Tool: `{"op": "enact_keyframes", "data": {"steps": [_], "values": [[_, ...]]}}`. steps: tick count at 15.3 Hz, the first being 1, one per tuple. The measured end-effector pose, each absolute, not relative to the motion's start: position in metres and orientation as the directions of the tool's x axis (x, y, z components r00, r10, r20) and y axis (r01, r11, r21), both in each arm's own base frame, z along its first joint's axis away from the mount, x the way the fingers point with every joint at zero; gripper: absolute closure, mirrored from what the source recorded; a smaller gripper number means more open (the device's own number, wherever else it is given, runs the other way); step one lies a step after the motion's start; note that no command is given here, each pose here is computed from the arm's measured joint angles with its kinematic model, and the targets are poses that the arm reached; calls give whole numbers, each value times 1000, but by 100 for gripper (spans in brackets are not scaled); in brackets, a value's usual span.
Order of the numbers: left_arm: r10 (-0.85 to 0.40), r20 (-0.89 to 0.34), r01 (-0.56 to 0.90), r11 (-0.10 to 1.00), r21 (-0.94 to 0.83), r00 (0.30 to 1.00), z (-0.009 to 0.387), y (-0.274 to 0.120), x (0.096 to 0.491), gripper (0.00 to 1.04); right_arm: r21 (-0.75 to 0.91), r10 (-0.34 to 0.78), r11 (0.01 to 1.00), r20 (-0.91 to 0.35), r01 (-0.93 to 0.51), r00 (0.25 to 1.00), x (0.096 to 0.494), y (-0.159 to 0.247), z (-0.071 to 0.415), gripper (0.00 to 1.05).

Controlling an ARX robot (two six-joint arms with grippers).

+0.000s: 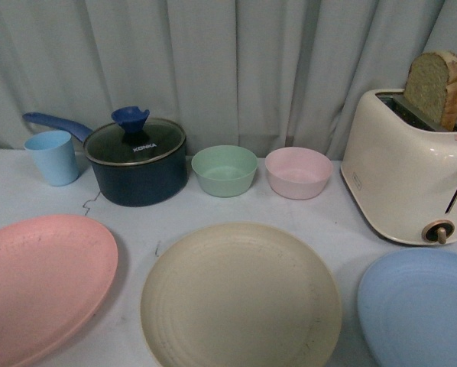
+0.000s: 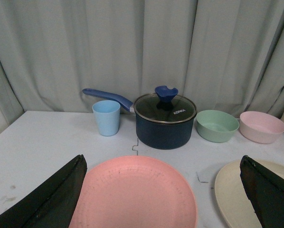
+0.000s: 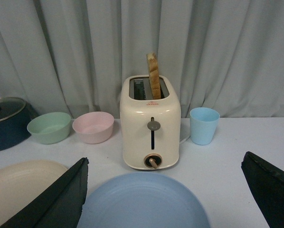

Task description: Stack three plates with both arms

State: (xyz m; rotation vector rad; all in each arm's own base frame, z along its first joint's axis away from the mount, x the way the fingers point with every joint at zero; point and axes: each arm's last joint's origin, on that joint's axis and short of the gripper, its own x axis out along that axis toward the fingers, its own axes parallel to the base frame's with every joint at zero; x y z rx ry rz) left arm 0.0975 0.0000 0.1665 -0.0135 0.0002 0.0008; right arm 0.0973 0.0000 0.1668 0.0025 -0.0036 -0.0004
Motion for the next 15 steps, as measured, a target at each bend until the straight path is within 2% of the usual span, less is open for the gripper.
{"op": "enact_keyframes", "data": {"steps": [15], "values": [[0,-1,0,1000,-14,1000,166,0,98,7,2,0,1000,4,0,1000,97,0,167,6]]}}
